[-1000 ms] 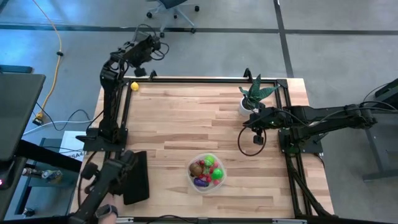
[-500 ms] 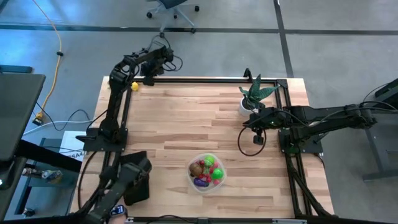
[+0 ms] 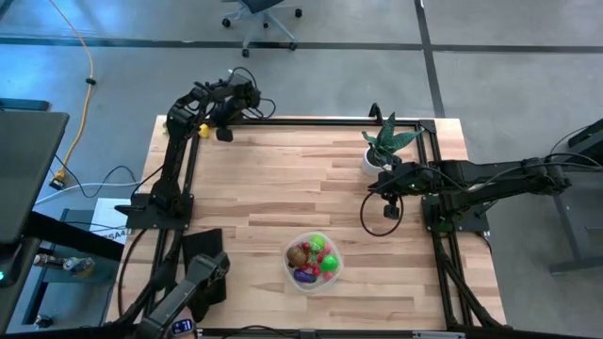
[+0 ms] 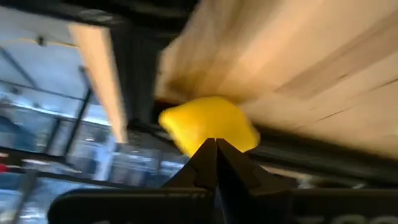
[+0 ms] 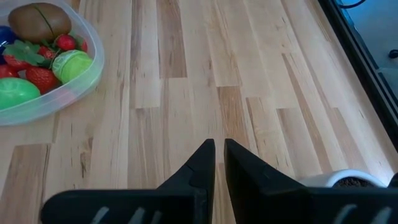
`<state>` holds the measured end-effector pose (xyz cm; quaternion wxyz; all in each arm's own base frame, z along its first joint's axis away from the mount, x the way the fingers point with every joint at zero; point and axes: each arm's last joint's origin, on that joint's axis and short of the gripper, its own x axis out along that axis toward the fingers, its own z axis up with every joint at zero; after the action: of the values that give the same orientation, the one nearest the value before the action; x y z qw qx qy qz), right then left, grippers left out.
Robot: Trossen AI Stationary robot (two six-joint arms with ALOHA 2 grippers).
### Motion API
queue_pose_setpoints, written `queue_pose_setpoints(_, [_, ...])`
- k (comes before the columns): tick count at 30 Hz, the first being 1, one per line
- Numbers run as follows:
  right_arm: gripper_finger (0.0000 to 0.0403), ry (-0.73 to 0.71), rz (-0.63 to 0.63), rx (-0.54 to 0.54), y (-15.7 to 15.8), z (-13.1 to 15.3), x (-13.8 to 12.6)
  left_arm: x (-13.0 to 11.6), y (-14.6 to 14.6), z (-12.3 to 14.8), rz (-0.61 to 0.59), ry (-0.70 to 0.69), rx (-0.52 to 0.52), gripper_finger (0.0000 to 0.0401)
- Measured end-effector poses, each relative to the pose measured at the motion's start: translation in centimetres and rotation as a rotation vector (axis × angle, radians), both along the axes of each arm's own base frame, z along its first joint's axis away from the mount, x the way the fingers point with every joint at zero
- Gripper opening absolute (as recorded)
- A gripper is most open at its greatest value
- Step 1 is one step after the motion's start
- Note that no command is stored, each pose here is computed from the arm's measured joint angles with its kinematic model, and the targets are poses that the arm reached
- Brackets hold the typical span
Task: Pick and placing Produce into tupperware
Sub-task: Put the yellow lemon into the transparent container
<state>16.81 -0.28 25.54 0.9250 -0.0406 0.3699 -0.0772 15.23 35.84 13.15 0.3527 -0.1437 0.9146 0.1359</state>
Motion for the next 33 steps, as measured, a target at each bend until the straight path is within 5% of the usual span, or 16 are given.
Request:
queue_pose_setpoints(20, [0.0026, -0.001, 0.000, 0.000, 0.0, 0.0, 0.0, -1.0, 0.5, 0.2, 0.080, 0.075, 0.132, 0.0000])
queue_pose_setpoints(33, [0.0026, 0.006, 0.000, 0.000, 0.0, 0.0, 0.0, -1.1, -0.5, -0.8, 0.005, 0.172, 0.116, 0.0000])
